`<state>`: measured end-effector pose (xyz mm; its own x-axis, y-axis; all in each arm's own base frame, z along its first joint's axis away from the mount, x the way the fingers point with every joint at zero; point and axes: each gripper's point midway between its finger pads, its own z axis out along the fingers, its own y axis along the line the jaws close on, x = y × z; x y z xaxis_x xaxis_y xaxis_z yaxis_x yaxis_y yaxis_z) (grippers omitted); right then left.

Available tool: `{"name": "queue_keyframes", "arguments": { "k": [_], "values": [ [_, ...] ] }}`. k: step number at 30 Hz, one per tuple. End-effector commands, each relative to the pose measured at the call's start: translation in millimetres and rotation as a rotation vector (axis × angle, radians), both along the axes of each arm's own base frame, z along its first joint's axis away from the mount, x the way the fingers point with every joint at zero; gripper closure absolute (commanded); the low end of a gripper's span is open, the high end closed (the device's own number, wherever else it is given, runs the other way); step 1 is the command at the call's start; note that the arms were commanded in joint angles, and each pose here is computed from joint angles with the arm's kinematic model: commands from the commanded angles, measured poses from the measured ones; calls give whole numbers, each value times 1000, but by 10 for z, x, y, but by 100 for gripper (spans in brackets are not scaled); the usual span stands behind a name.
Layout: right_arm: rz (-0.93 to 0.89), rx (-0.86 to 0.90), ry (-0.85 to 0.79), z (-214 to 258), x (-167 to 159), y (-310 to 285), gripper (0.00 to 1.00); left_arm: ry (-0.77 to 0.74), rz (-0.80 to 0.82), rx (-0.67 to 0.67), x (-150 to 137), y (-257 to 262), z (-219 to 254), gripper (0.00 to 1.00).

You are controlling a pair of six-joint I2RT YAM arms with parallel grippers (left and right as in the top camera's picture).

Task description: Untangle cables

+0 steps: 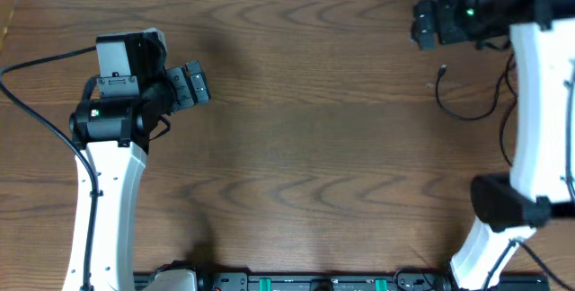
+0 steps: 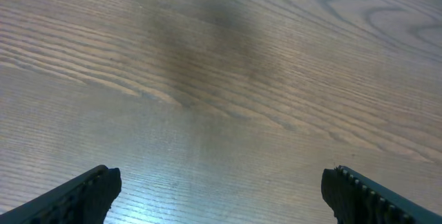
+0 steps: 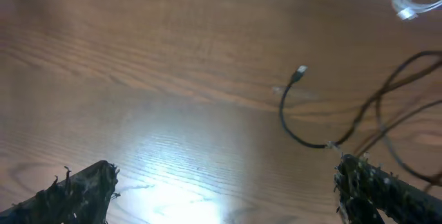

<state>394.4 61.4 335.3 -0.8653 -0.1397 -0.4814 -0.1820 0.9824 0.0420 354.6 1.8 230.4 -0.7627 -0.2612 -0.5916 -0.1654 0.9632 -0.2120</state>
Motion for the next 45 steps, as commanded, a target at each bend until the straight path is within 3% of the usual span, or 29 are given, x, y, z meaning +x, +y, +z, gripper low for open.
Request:
{"name": "queue_keyframes", "arguments": {
  "k": [1, 14, 45],
  "values": [
    [-51, -16, -118, 420, -246, -156, 1, 2, 4, 4, 11, 18, -1, 2],
    [-61, 5, -258, 890, -646, -228, 1, 2, 4, 4, 11, 18, -1, 2],
    [-146, -78, -327, 1001, -695, -490, 1, 2, 4, 4, 11, 18, -1, 2]
  ]
}}
